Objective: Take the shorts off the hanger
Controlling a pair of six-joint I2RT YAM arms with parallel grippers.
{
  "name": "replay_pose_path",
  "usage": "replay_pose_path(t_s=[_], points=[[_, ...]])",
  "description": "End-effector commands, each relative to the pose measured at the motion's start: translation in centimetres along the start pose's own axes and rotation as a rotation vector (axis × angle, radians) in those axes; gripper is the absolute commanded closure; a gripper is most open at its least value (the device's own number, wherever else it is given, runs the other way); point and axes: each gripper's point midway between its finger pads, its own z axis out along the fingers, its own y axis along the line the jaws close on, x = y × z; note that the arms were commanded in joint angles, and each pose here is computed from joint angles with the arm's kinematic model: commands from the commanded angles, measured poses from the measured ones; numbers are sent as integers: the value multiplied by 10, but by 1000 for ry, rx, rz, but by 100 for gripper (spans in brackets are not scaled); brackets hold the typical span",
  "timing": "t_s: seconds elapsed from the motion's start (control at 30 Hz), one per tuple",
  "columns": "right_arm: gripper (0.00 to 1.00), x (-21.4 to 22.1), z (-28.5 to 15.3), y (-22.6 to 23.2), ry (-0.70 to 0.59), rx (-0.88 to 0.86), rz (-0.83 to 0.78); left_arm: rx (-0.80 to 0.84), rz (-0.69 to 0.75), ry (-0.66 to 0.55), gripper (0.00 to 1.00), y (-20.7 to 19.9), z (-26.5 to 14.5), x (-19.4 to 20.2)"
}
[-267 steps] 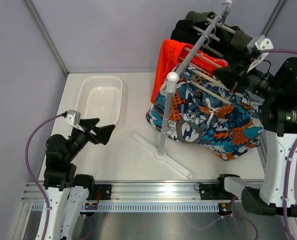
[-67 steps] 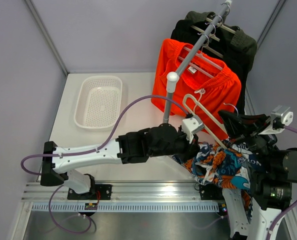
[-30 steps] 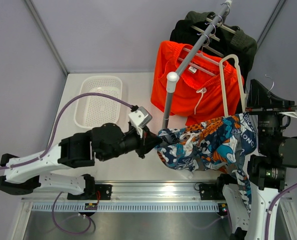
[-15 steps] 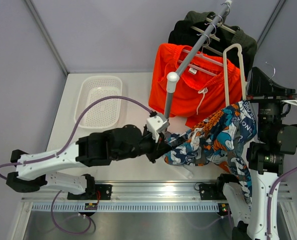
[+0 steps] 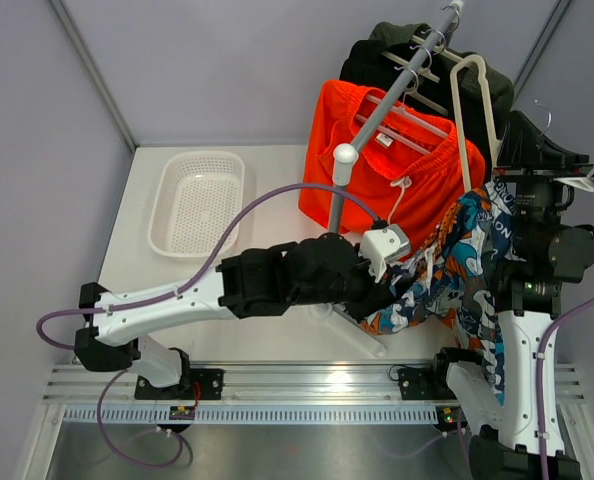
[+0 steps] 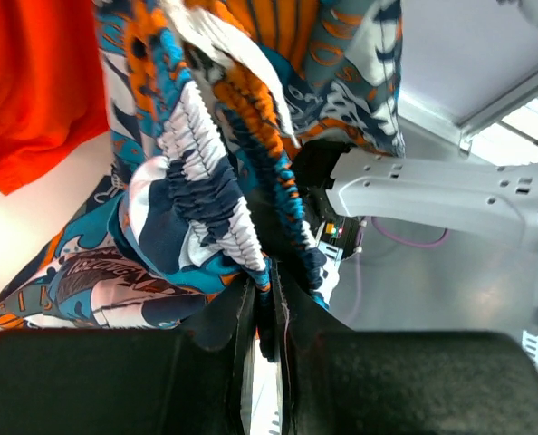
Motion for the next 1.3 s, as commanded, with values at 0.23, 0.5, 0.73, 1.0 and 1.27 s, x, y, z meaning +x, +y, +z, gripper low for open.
replay_pose_path(t_s=[0.23,0.5,0.73,1.0,1.27], points=[[100,-64,38,16,-227,-57,-123,33,46,30,89,-4,-4,-3],[100,-60,57,10,-218,-59,-189,82,88,99,88,-12,7,5],[100,-58,81,-3,-237,-33,-279,32,110,145,88,4,-2,20],[100,-58,83,-2,-237,-38,-290,-47,52,170,89,42,-14,48],[100,-67,81,0,-250,-26,-280,-84,26,158,90,56,-22,49]])
